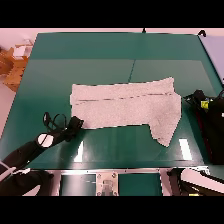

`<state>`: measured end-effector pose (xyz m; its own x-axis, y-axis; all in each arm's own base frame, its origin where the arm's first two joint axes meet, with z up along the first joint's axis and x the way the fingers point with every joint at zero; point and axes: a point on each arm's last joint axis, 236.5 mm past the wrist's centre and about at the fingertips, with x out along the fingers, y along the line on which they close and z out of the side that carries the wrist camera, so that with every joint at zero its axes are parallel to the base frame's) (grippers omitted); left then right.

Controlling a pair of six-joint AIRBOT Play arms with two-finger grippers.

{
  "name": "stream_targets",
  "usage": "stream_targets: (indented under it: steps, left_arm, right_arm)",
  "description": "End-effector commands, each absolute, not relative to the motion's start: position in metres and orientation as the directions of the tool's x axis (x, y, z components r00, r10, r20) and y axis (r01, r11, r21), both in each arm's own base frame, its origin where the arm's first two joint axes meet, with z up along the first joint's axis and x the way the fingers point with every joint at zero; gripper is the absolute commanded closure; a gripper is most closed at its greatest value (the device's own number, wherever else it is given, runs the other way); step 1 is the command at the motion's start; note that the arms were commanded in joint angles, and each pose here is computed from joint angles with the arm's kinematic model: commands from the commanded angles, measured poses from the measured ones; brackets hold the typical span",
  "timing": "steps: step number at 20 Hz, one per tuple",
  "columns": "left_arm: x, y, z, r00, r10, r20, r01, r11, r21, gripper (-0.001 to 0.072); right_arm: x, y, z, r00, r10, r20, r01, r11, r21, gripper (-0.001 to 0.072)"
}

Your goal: Fold the shirts.

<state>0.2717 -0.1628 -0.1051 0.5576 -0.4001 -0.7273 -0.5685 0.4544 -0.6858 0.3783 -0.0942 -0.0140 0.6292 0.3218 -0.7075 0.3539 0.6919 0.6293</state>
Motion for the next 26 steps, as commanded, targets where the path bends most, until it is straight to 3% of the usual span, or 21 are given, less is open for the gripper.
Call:
stream_targets:
  steps: [1,2,3,11,14,15,16,17,20,26]
  left_arm:
    - [0.284,-0.170,-0.109,0.571,-0.379,-0.728,-0.593,0.423,-0.685,0.0349]
    - [0.287,-0.169,-0.107,0.578,-0.377,-0.724,-0.589,0.421,-0.690,0.0646]
    - [0.287,-0.169,-0.106,0.581,-0.377,-0.721,-0.585,0.423,-0.692,0.0687]
    - [0.296,-0.110,-0.115,0.543,-0.340,-0.768,-0.588,0.499,-0.636,0.0687]
    - [0.299,-0.106,-0.114,0.557,-0.324,-0.765,-0.546,0.552,-0.631,0.0687]
    - [0.300,-0.105,-0.114,0.558,-0.321,-0.765,-0.538,0.562,-0.629,0.0687]
    - [0.300,-0.105,-0.114,0.558,-0.321,-0.765,-0.538,0.562,-0.629,0.0687]
    - [0.300,-0.105,-0.114,0.558,-0.322,-0.765,-0.539,0.560,-0.629,0.0687]
    - [0.300,-0.105,-0.114,0.558,-0.322,-0.765,-0.539,0.560,-0.629,0.0687]
    - [0.300,-0.105,-0.114,0.557,-0.323,-0.765,-0.539,0.560,-0.629,0.0687]
  right_arm:
    - [0.381,-0.095,-0.012,0.642,0.314,-0.700,0.349,0.693,0.631,0.0522]
    - [0.381,-0.095,-0.012,0.641,0.315,-0.700,0.349,0.693,0.631,0.0521]
    - [0.381,-0.095,-0.012,0.640,0.317,-0.700,0.349,0.692,0.632,0.0522]
    - [0.343,-0.100,-0.006,0.591,0.358,-0.723,0.418,0.631,0.654,0.0524]
    - [0.303,-0.088,-0.031,0.480,0.375,-0.793,0.522,0.605,0.601,0.0520]
    - [0.284,-0.080,-0.044,0.418,0.391,-0.820,0.563,0.597,0.572,0.0501]
    - [0.271,-0.070,-0.055,0.381,0.416,-0.826,0.588,0.581,0.563,0.0396]
    - [0.261,-0.059,-0.065,0.357,0.446,-0.821,0.605,0.559,0.567,0.0358]
    - [0.236,-0.031,-0.093,0.301,0.496,-0.814,0.632,0.536,0.560,0.0358]
    - [0.253,-0.021,-0.112,0.393,0.509,-0.766,0.604,0.485,0.632,0.0357]
